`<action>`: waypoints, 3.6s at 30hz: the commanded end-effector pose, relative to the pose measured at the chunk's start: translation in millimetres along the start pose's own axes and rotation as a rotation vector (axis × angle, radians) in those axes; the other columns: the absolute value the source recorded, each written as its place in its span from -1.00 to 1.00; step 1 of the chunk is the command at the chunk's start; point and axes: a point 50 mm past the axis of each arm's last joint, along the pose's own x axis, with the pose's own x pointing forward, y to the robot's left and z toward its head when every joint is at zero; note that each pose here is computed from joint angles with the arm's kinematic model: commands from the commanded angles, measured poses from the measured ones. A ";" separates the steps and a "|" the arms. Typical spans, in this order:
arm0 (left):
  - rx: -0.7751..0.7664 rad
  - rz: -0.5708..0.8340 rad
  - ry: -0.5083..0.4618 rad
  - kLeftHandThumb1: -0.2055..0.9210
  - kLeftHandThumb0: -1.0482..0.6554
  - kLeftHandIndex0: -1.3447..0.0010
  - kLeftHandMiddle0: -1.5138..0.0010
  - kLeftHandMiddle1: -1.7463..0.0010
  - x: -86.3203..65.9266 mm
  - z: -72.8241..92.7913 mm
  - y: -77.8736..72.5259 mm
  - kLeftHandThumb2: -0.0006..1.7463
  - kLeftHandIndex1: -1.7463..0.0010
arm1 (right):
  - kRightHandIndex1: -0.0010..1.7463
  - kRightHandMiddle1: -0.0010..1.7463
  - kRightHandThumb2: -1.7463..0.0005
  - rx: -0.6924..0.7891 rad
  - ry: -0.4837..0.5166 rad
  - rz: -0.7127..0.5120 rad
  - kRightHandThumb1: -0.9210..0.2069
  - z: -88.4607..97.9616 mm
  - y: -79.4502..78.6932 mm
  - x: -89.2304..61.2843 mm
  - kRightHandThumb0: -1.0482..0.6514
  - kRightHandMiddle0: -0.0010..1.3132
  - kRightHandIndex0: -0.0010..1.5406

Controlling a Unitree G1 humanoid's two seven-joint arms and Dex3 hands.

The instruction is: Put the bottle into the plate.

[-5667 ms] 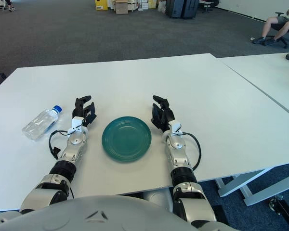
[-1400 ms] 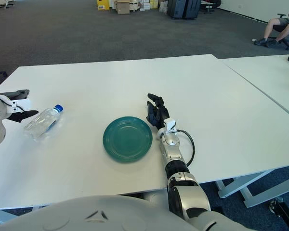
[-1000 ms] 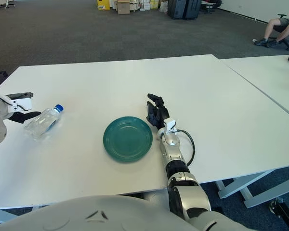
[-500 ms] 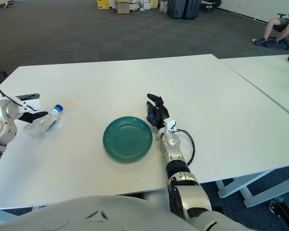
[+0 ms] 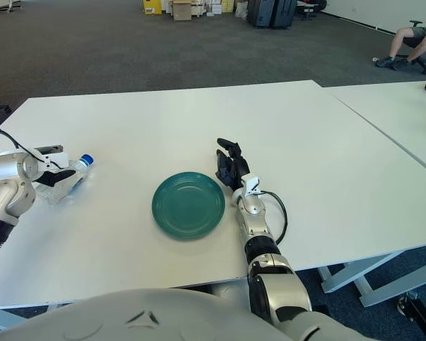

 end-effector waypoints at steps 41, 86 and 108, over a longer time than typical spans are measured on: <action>0.049 -0.009 0.031 1.00 -0.95 1.00 -0.69 -1.00 21.7 2.6 -15.7 -0.13 0.51 | -0.99 -0.04 0.11 0.052 0.045 -0.018 -1.00 -10.1 -5.9 -7.7 -0.46 -1.00 -0.55; 0.323 -0.145 0.189 1.00 -0.96 -0.53 -0.71 -1.00 35.7 -1.1 -20.6 -0.40 -1.00 | -1.00 -0.04 0.09 0.047 0.038 -0.017 -1.00 -7.2 -10.6 -5.2 -0.46 -1.00 -0.56; 0.528 -0.193 0.132 0.99 -0.71 -0.02 -0.56 -1.00 60.9 7.3 -65.7 -0.68 -1.00 | -0.99 -0.03 0.09 0.056 0.018 -0.008 -1.00 -5.0 -10.6 -6.6 -0.45 -1.00 -0.54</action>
